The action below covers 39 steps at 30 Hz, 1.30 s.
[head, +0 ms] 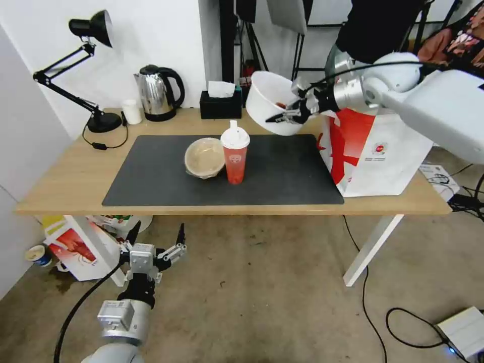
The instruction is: Pick up the trash from the table and place it into the takeout bag.
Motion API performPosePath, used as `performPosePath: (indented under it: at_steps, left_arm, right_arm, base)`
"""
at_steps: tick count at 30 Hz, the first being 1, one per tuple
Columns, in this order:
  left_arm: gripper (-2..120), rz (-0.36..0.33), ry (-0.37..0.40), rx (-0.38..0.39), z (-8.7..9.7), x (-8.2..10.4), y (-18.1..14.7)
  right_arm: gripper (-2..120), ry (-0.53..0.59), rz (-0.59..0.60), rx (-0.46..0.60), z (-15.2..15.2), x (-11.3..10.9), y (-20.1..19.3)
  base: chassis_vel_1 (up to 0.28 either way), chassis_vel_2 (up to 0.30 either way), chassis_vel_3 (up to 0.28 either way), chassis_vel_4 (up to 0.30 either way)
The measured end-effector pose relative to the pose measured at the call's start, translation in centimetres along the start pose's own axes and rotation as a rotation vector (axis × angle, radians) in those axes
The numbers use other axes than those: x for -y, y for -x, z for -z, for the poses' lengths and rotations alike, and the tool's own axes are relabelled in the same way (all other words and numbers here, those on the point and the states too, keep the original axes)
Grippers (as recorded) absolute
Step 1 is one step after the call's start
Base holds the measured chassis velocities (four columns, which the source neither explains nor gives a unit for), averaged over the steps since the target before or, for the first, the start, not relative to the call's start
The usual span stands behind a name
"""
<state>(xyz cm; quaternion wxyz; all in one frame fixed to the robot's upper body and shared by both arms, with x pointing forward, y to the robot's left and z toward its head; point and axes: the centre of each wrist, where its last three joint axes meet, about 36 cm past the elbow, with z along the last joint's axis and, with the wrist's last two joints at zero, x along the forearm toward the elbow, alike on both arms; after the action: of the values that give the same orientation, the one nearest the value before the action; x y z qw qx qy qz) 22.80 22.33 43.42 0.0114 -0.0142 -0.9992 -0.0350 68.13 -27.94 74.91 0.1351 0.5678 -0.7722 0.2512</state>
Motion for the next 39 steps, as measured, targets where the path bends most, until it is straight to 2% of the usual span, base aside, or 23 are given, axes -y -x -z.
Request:
performPosePath:
  at_steps: [18,25,39]
  left_arm:
    - [100,0.000,0.000,0.000,0.0,0.0,0.0]
    - [100,0.000,0.000,0.000,0.0,0.0,0.0]
    - [100,0.000,0.000,0.000,0.0,0.0,0.0]
  right_arm:
    - [0,-0.053,-0.056,0.067,7.3,2.4,-3.3]
    - [0,-0.042,-0.073,0.090,8.6,3.2,-3.8]
    - [0,-0.027,-0.111,0.094,8.8,4.0,-5.2]
  base:
    - [0.000,0.000,0.000,0.000]
    - [0.000,0.000,0.000,0.000]
    - [0.000,0.000,0.000,0.000]
